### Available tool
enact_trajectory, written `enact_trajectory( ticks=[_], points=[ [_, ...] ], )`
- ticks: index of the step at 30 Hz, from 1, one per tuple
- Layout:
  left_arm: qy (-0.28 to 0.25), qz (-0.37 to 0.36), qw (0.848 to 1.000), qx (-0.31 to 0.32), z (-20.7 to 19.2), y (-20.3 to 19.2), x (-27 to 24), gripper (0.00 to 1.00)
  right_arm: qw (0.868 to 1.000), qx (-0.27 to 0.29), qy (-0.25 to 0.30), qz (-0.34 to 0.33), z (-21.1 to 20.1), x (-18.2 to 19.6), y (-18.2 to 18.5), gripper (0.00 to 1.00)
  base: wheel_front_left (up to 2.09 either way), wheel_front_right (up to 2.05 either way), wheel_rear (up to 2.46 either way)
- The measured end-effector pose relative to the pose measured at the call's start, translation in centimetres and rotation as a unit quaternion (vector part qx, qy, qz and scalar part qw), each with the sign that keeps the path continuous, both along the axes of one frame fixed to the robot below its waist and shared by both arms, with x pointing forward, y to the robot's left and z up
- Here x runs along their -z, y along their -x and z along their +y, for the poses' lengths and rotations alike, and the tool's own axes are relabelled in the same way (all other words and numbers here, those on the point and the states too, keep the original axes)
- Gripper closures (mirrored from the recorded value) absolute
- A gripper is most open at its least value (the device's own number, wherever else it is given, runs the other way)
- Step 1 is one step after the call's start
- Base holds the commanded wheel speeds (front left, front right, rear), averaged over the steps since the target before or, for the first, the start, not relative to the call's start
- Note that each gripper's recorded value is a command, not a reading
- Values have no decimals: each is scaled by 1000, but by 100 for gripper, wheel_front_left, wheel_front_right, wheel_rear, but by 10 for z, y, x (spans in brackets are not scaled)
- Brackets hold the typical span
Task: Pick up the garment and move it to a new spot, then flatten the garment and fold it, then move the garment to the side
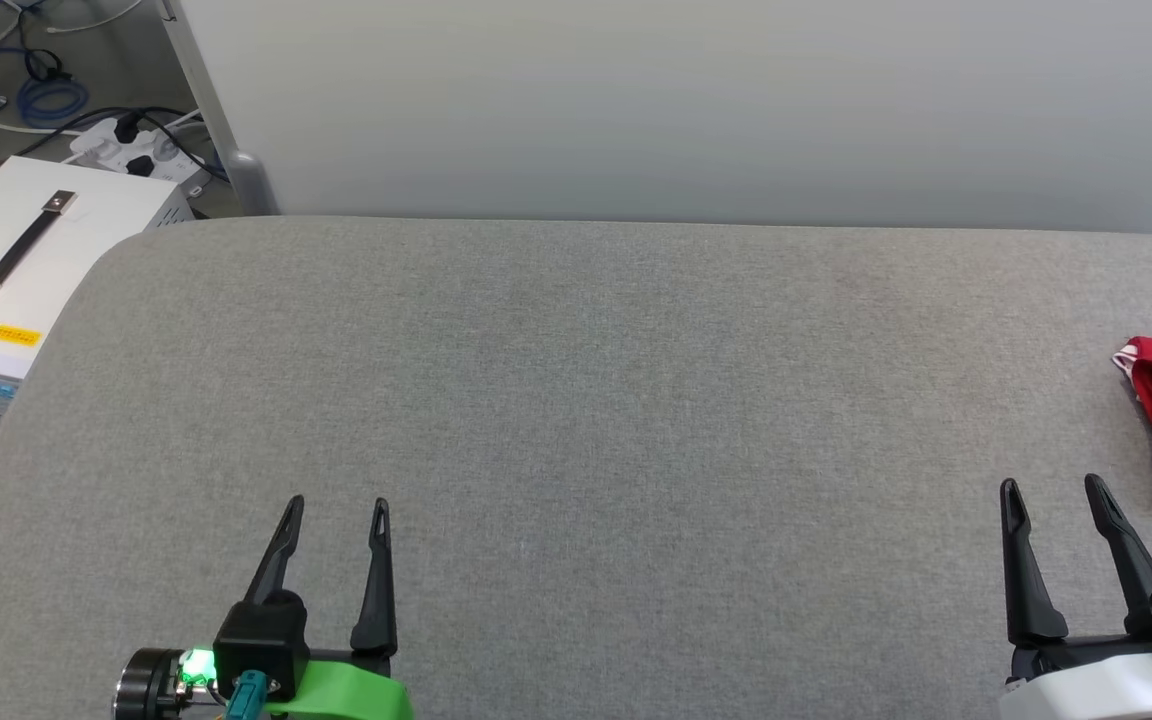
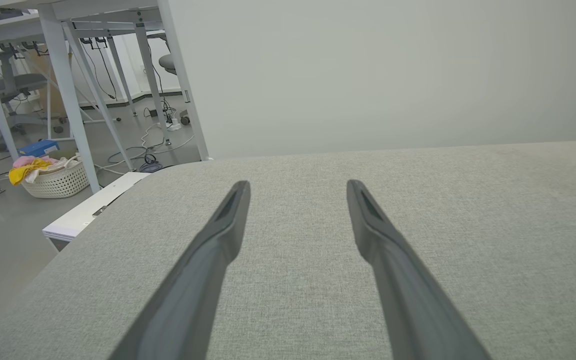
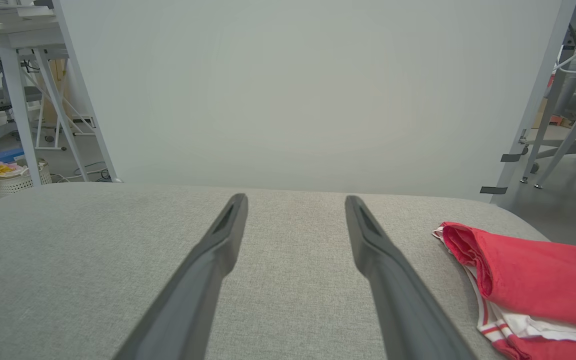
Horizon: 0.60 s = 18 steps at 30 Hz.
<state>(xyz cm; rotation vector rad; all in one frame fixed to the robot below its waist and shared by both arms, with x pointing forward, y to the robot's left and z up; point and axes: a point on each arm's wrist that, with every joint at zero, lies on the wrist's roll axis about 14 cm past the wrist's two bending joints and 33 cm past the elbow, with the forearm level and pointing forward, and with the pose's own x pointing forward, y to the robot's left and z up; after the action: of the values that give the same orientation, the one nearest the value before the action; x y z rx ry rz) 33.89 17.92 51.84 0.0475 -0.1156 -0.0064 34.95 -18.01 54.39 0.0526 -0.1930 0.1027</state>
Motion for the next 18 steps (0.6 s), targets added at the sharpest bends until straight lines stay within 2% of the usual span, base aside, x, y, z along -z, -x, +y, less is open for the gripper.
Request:
enact_trajectory(
  ticks=[2, 3, 18],
  points=[
    [1, 1, 1000, 0, 0, 0, 0, 0, 1000, 0, 1, -1, 0, -1, 0, 0, 0, 0, 0],
    [1, 1, 1000, 0, 0, 0, 0, 100, 1000, 0, 1, 0, 0, 0, 0, 100, 0, 0, 0],
    [2, 9, 1000, -2, 0, -2, 2, 100, 1000, 0, 2, 11, 0, 3, 0, 100, 0, 0, 0]
  ],
)
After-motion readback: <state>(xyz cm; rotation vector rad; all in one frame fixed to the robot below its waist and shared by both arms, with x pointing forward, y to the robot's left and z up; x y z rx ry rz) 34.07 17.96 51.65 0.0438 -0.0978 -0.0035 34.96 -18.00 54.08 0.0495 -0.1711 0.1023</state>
